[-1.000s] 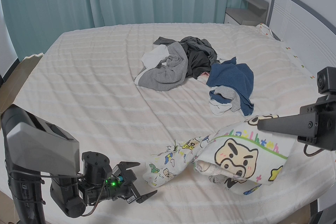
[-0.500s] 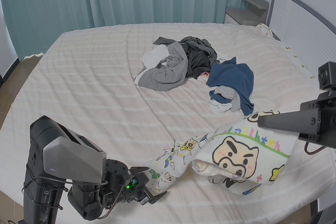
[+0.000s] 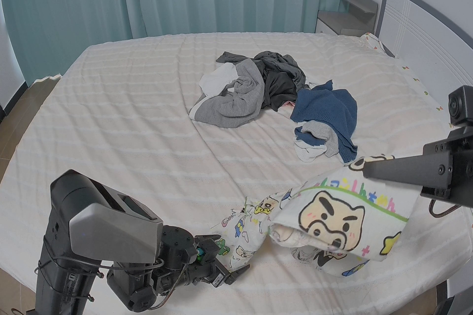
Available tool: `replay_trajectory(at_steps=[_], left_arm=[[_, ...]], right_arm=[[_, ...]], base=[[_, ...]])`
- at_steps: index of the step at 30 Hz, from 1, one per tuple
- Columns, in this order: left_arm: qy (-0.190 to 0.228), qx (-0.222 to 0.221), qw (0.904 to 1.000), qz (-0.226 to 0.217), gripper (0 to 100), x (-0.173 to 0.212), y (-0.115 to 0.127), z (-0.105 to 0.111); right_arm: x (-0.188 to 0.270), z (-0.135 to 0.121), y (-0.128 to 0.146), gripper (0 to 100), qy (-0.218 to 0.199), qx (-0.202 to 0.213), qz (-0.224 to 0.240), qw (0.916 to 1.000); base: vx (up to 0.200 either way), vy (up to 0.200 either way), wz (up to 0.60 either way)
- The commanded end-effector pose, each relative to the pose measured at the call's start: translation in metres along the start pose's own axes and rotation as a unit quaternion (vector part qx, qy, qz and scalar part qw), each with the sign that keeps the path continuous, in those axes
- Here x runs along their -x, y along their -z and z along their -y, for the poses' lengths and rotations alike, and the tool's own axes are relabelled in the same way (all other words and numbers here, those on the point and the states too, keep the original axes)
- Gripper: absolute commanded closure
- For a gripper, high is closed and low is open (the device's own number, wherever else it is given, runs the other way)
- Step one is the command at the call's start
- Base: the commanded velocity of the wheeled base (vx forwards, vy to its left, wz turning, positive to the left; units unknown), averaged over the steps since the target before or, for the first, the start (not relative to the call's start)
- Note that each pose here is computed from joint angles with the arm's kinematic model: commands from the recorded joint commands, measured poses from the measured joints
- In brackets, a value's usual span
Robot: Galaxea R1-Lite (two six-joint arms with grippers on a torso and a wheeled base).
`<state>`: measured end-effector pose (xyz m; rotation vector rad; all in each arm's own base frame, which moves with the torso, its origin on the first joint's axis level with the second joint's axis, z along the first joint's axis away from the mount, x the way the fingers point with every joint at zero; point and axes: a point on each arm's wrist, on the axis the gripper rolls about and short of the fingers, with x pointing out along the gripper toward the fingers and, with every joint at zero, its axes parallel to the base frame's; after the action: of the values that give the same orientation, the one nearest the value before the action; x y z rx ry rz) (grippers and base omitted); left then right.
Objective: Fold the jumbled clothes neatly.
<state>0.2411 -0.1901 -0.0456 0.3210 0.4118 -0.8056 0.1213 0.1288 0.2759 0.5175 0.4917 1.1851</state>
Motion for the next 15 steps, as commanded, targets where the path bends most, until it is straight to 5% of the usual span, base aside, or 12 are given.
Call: replay_trajectory(at_steps=[1, 15], left_arm=[[0.015, 0.005, 0.9998, 0.011, 0, 0.0, -0.005, 0.012], [-0.033, 0.02, 0.9991, 0.019, 0, -0.019, -0.004, 0.009]], right_arm=[[-0.001, 0.001, 0.0, 100, 0.002, -0.001, 0.0, 1.0], [0.001, 0.0, 0.0, 100, 0.001, -0.001, 0.001, 1.0]], base=[[0.0, 0.0, 0.0], [0.0, 0.0, 0.0]])
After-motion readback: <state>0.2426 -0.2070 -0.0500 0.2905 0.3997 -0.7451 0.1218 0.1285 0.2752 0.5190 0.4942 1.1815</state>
